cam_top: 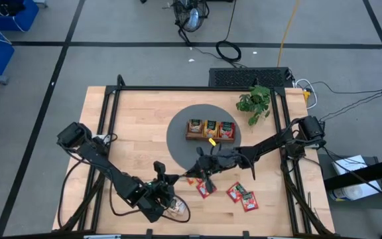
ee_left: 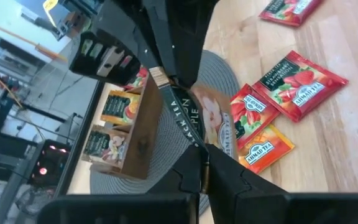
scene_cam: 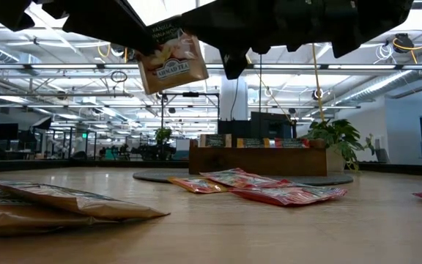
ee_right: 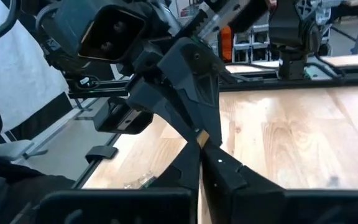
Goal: Pick & Place Tea
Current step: Put the brown tea bag to the left section into the wooden organizer
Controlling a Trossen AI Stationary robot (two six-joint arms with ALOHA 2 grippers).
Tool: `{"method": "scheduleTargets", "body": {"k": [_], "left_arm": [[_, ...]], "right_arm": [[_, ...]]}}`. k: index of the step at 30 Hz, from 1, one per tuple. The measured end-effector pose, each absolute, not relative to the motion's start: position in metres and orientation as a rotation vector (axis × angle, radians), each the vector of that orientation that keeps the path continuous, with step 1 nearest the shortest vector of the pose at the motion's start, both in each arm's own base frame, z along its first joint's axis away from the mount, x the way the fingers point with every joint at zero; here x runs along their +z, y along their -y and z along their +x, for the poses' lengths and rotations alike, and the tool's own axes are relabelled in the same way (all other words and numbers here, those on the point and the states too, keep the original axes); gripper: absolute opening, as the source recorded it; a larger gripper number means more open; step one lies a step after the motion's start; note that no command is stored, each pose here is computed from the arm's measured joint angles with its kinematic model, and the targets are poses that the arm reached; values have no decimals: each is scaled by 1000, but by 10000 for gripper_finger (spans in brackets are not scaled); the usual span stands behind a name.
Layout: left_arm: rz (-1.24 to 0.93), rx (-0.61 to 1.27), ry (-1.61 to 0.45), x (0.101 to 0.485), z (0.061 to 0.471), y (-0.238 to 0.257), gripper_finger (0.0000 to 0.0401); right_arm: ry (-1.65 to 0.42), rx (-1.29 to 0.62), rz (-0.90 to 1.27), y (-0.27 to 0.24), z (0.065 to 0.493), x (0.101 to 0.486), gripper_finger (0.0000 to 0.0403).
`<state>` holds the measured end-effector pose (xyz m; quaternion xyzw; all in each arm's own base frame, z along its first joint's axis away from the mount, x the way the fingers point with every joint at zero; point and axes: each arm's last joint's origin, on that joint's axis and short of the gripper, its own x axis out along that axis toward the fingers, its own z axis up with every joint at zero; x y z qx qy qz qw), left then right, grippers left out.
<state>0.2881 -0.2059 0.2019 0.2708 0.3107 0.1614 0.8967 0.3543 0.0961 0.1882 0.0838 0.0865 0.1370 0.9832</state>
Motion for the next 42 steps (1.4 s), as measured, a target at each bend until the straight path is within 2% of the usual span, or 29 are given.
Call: {"method": "scheduleTargets", "body": {"k": [8,16,23,27,32,42], "left_arm": [[574,309,-658,201,285,209,21],[662,274,-719,198,262,218,22],[550,254,-783,200,243,221,21],[386,243,-826,200,233,226,21],[345,261,-755,191,217,236,21],[327,279,-717,157,188,234,21]], "right_arm": [[-184,276,145,-96,354,187,1],[-224,215,77,-91,354,182,0],[-234,142,49,-77,357,180,0],[-242,41,15,-59,360,181,0],[-295,-162,-18,-10,356,173,0],[-198,-283,56,50,312,173,0]]}}
